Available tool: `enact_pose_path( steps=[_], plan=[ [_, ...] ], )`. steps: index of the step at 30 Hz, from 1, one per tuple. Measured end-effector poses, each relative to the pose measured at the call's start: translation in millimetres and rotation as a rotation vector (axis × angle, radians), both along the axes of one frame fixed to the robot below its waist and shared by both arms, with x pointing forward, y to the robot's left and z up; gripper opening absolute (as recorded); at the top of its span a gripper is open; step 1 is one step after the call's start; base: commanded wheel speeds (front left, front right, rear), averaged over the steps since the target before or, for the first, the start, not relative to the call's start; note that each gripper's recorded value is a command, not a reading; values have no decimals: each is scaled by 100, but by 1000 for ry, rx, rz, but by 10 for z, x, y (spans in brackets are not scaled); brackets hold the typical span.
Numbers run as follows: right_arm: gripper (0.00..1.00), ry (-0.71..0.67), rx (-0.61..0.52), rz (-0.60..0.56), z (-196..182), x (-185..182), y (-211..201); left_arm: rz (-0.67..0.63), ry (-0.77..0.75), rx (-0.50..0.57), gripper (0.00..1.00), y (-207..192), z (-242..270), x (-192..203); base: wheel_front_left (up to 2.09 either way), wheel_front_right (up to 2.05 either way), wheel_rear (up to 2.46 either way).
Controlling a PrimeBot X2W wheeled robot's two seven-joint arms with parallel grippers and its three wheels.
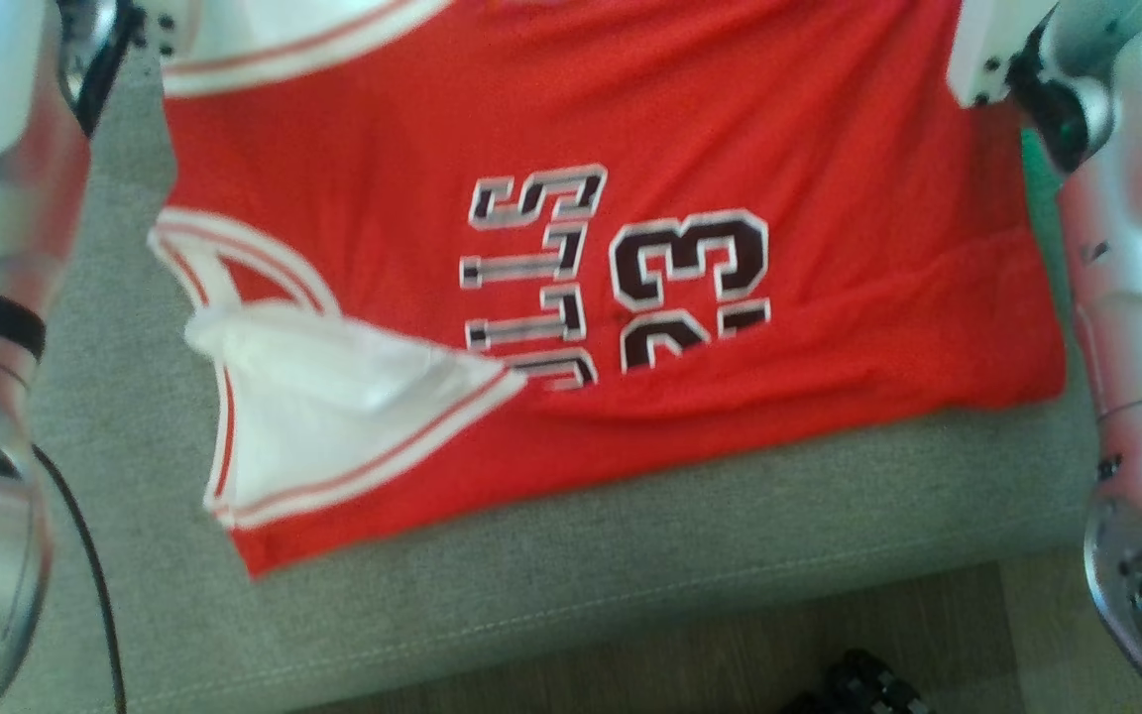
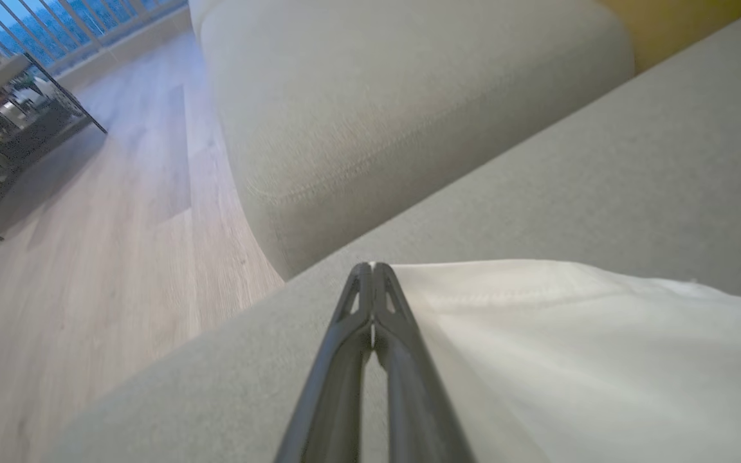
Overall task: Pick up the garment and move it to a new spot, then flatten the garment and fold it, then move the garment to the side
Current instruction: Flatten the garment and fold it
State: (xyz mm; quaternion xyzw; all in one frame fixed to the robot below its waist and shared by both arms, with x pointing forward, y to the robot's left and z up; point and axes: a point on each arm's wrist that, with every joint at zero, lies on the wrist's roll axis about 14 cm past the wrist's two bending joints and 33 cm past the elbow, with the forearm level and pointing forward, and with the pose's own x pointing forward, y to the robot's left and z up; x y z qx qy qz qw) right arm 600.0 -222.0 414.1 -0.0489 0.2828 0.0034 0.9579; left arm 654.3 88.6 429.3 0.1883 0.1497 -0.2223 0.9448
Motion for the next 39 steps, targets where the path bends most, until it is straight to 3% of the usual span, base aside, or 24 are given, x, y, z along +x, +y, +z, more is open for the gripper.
enact_pose_path(
  steps=[7, 13, 19, 28, 39],
  plan=[
    [0, -174, 37, -37, 341, 215, -89, -23, -239, -72, 0, -20, 606, 200, 0, 0, 0],
    [0, -240, 78, -37, 503, 230, -66, -64, -294, -123, 0, -108, 849, 75, 0, 0, 0],
    [0, -267, 92, -26, 491, 10, -101, -89, -285, -179, 0, -67, 772, -338, 0, 0, 0],
    [0, -273, 124, -40, 416, -444, -207, -13, -304, -299, 0, 169, 796, -1043, 0, 0, 0],
    [0, -191, 149, -75, 183, -1102, -274, 126, -77, -385, 0, 285, 318, -1934, 0, 0, 0]
  ],
)
